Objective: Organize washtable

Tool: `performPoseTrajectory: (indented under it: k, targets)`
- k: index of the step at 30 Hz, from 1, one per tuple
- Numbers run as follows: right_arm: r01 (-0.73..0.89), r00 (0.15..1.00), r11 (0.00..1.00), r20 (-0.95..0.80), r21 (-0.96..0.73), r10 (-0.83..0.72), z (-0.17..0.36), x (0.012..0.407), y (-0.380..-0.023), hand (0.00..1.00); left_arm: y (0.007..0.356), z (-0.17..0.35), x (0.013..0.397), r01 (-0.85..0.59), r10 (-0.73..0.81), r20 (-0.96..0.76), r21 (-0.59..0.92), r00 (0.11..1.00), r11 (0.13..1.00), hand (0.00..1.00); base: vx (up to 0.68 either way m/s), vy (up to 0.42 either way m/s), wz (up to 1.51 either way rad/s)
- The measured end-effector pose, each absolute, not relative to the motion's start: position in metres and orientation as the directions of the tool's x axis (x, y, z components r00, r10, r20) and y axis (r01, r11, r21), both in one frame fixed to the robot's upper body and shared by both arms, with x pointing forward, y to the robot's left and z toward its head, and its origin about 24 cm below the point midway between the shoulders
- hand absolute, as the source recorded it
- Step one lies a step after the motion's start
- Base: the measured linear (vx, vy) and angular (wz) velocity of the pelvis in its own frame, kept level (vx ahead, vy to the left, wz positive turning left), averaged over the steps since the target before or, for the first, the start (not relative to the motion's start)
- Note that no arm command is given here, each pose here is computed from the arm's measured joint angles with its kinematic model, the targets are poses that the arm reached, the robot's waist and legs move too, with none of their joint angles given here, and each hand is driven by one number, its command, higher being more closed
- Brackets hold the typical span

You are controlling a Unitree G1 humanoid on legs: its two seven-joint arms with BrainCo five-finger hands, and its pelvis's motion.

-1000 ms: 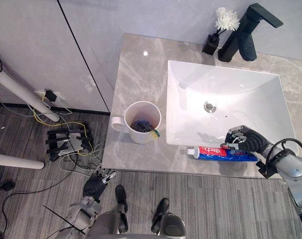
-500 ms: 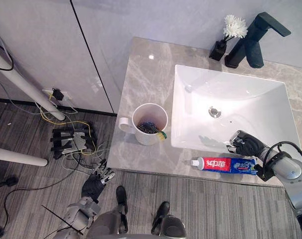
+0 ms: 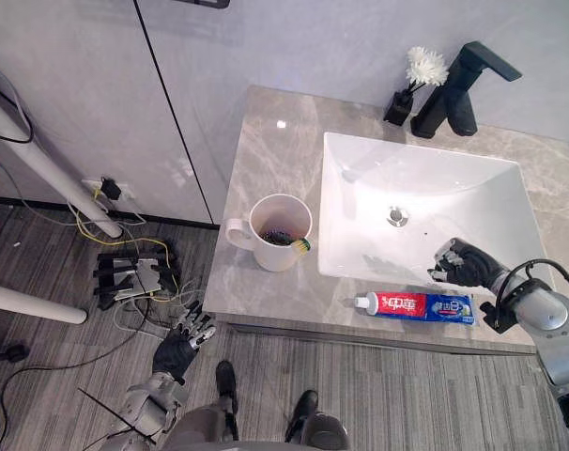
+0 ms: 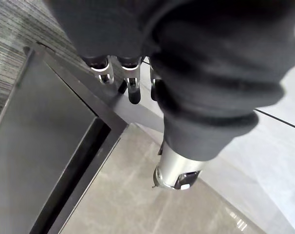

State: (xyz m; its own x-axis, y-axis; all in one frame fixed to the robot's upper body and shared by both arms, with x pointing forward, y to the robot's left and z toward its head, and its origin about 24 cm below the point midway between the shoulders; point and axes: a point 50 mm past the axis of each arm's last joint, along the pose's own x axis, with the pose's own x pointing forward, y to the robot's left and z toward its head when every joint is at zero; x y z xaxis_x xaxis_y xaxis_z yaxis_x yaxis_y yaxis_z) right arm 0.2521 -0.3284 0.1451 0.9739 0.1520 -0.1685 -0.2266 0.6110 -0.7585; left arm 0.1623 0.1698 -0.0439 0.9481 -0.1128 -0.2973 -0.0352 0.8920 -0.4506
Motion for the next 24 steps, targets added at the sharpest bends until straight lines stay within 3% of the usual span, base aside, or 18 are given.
performPoseTrajectory:
  k: [6,14,20,24]
  targets:
    - [0.040,0.988,0.575,0.118,-0.817,0.100,0.229,0.256,-0.343,0.00,0.167,-0.049,0.153,-0.078,-0.094,-0.320,-0.486,0.943,0.870,0.00,-0.02,0.011,-0.11]
    - [0.052,0.977,0.547,0.156,-0.835,0.146,0.242,0.244,-0.334,0.00,0.168,-0.051,0.151,-0.123,-0.060,-0.329,-0.505,0.942,0.854,0.00,-0.02,0.023,-0.11]
    - [0.056,0.982,0.330,0.112,-0.942,0.153,0.226,0.228,-0.325,0.00,0.168,-0.055,0.150,-0.142,-0.051,-0.349,-0.505,0.936,0.851,0.00,-0.01,0.024,-0.08]
    - [0.090,0.995,0.076,0.093,-0.993,0.031,0.192,0.220,-0.339,0.00,0.166,-0.059,0.148,-0.164,-0.043,-0.376,-0.500,0.926,0.850,0.00,0.00,0.031,-0.09]
